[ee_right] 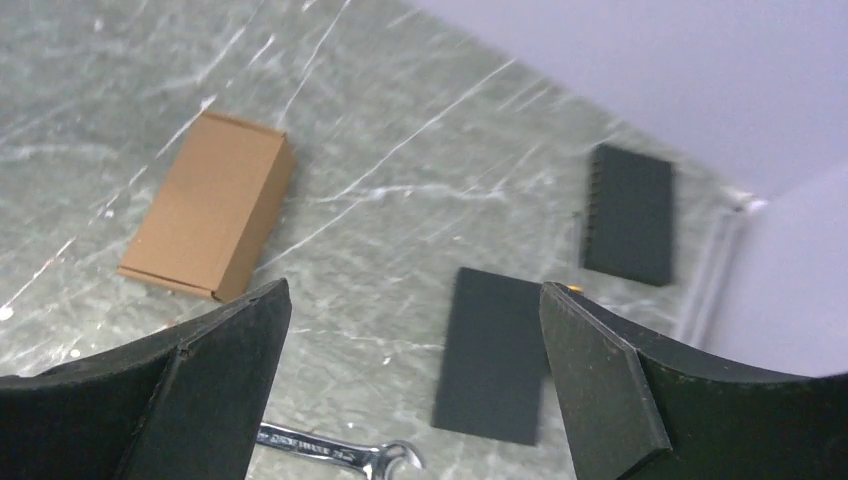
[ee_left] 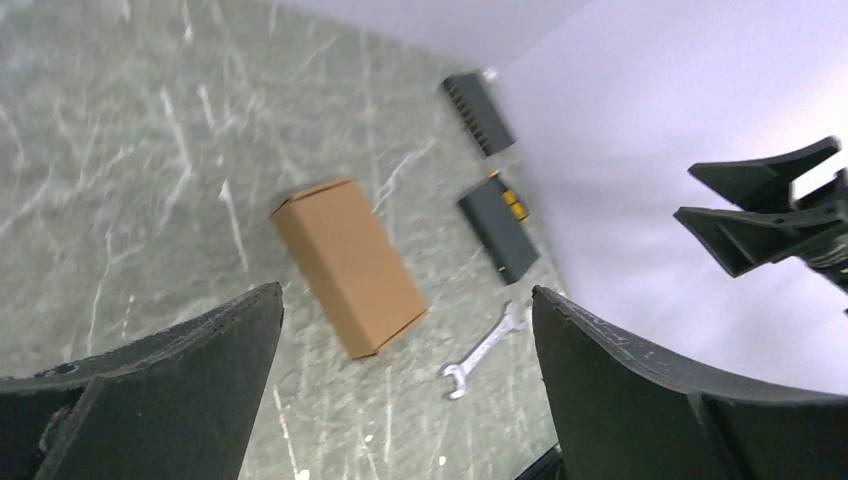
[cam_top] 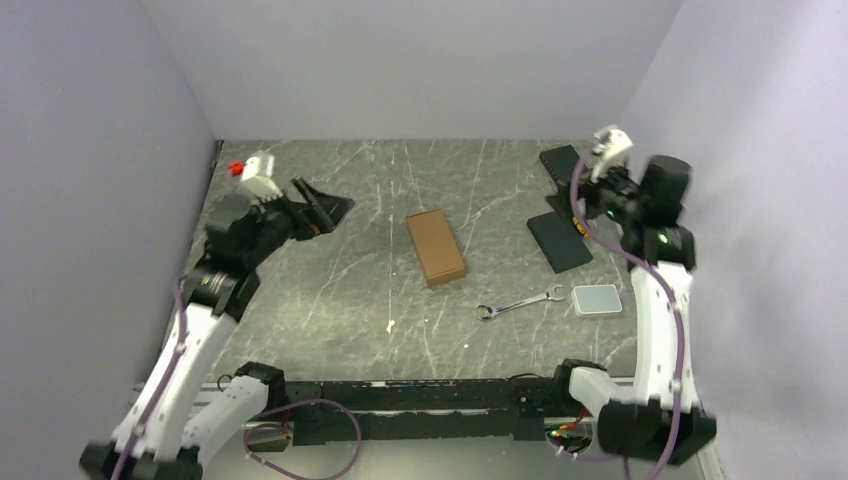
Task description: Fold the paper box
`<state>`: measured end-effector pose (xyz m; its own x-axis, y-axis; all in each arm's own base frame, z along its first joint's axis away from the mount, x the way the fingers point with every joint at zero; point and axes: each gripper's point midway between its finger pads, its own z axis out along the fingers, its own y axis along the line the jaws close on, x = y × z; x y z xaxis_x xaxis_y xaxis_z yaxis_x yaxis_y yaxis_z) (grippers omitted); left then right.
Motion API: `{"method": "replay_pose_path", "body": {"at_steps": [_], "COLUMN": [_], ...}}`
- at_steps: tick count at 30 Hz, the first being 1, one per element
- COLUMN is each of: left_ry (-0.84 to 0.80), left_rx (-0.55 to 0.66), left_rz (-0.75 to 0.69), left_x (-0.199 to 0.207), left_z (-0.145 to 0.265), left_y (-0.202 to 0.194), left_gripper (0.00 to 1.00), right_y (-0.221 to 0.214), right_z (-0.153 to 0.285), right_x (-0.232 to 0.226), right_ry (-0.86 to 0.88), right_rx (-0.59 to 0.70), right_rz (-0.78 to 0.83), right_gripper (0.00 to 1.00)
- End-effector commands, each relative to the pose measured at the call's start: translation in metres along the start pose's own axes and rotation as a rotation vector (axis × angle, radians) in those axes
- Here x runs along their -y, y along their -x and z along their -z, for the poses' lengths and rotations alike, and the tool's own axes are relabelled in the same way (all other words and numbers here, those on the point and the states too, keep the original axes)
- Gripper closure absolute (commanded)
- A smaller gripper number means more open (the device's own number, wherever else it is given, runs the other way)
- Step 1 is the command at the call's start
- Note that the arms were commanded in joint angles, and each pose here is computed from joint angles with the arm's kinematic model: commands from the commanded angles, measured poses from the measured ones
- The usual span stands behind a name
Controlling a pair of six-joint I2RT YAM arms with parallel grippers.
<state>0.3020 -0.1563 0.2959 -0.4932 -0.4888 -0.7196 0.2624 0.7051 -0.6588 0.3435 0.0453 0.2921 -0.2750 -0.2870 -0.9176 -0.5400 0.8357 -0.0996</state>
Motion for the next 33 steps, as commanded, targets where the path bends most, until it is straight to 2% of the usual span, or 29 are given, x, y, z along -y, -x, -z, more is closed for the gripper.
{"method": "replay_pose_path", "body": {"at_steps": [1,5,8,11,17,22,33], "left_ry": [-0.066,-0.11,-0.11,-0.109,-0.103,-0.102,-0.087], "left_rx": [0.008,0.019,-0.006,-0.033,-0.044,-0.028,-0.048], "left_rz": [-0.023,-0.042,-0.052,-0.071,-0.101,-0.1,-0.11], "left_x": [0.029,0.048,0.051,0.053,0.054,0.053,0.045], "left_z": [0.055,0.091,0.107,0.118,0.133,0.141,0.132], "left_y": [-0.003,-0.004,-0.01,-0.016,-0.021,-0.024,-0.028], "left_gripper": [0.01,0.0,0.0,0.0,0.0,0.01,0.0], "right_y": [0.017,0.046,0.066,0.076,0.054,0.046,0.028], "right_z": [0.06,0.098,0.131,0.153,0.158,0.157,0.148], "right_x": [-0.029,-0.046,-0.052,-0.064,-0.048,-0.042,-0.025], "right_ry": [0.05,-0.042,-0.153,-0.191,-0.331,-0.375,-0.436], "right_rx": [0.1,0.186,0.283,0.338,0.309,0.3,0.274], "right_rz": [-0.081,-0.222,-0.203,-0.177,-0.29,-0.336,-0.293], "right_gripper": [0.01,0.01,0.01,0.01,0.01,0.0,0.0]}}
